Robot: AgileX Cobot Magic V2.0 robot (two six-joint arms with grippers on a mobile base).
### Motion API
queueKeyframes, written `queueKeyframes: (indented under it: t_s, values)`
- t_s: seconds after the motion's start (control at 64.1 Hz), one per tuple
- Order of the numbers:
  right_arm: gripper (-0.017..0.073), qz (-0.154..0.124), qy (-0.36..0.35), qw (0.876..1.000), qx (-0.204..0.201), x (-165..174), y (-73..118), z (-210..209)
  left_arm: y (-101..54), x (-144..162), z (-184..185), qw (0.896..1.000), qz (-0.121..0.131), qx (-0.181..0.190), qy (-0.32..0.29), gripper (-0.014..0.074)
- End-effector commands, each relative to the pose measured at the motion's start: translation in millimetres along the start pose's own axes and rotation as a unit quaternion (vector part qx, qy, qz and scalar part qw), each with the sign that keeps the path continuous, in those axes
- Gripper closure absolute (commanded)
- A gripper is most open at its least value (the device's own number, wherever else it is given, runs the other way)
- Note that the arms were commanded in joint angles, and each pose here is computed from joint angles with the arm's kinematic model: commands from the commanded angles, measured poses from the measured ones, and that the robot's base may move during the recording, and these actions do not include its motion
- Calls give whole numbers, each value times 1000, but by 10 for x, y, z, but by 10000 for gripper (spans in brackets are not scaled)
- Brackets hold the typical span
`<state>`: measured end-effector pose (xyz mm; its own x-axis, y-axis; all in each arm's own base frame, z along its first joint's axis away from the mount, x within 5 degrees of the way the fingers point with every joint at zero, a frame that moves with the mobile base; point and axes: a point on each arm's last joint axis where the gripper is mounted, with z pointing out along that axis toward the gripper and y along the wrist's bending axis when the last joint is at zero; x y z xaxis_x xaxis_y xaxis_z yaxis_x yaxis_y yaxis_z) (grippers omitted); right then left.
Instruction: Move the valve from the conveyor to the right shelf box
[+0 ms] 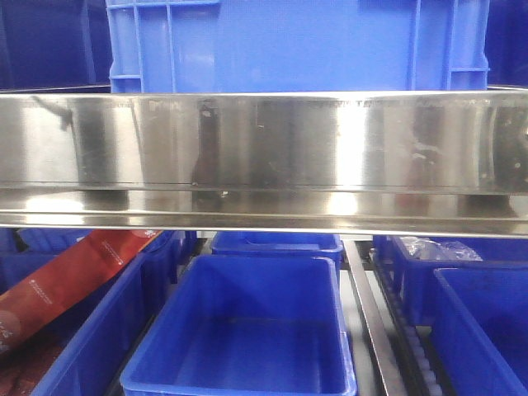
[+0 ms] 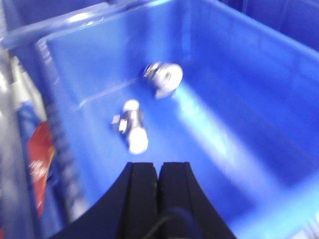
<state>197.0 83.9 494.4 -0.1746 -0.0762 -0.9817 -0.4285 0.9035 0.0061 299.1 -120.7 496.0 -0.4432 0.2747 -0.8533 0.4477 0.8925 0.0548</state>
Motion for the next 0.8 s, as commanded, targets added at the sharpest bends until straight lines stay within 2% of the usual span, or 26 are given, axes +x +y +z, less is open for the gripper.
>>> queueKeyframes:
  t_s: [0.0, 0.14, 0.343, 0.53, 0.624, 0.78]
  values:
    - [720, -5, -29, 1000, 7, 147, 6, -239, -24, 92, -254, 1000, -3, -4, -29, 704]
    - [721, -5, -45, 999, 11, 571, 24, -572, -63, 414, -519, 998, -6, -11, -69, 704]
    - [721, -6, -59, 998, 13, 1171, 55, -996, -134, 1031, -936, 988, -7, -23, -155, 704]
    - [721, -6, -64, 998, 13, 1722, 77, -1243, -200, 1720, -1081, 979, -10, -30, -201, 704]
    - [721, -6, -59, 998, 12, 1982, 83, -1297, -235, 2106, -1066, 978, -14, -30, -204, 704]
    - [721, -7, -64, 998, 12, 2255, 88, -1338, -274, 2564, -1041, 973, -19, -32, -227, 704]
